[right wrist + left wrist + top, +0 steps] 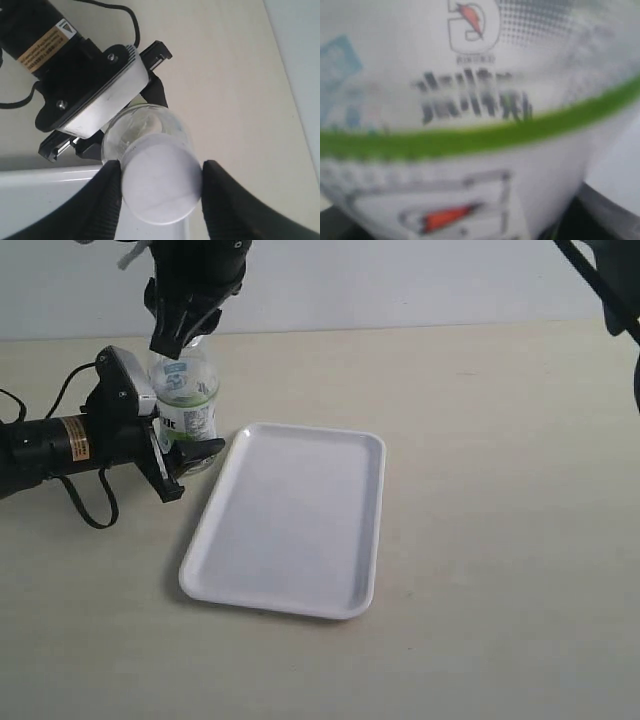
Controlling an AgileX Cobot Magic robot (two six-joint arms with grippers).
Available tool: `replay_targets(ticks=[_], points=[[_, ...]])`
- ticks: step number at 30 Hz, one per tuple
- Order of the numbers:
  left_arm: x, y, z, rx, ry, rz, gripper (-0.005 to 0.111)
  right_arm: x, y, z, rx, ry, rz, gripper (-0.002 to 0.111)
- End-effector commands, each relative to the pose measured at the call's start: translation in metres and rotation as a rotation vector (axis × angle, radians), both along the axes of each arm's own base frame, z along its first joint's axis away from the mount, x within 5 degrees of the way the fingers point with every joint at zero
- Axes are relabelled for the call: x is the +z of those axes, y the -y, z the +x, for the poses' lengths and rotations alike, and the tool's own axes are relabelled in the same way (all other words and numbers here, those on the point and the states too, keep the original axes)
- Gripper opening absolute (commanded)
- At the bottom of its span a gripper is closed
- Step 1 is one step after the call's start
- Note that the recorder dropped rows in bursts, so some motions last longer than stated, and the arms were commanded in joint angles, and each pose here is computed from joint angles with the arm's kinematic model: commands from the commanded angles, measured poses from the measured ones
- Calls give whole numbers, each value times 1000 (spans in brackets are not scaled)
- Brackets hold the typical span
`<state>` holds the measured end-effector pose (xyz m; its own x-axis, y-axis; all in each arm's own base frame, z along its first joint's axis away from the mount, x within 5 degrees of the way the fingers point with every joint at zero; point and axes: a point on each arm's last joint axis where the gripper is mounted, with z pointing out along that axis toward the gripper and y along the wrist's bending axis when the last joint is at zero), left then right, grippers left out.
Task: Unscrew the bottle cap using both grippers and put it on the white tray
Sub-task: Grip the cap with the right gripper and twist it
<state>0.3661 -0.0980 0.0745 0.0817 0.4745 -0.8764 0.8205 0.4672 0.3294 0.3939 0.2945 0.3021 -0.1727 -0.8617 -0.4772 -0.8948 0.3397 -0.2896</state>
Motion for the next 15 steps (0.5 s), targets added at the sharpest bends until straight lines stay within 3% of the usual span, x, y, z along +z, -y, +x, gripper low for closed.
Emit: replay_targets(ticks=[1, 8, 15], points=[[7, 3, 0, -2, 23, -25, 0, 3, 1, 1, 119, 69, -50, 0], [7, 3, 0, -2, 23, -25, 0, 4, 0, 1, 325, 166, -146, 0], [7, 3, 0, -2, 23, -25, 0, 6, -9, -6, 563, 225, -117, 0]])
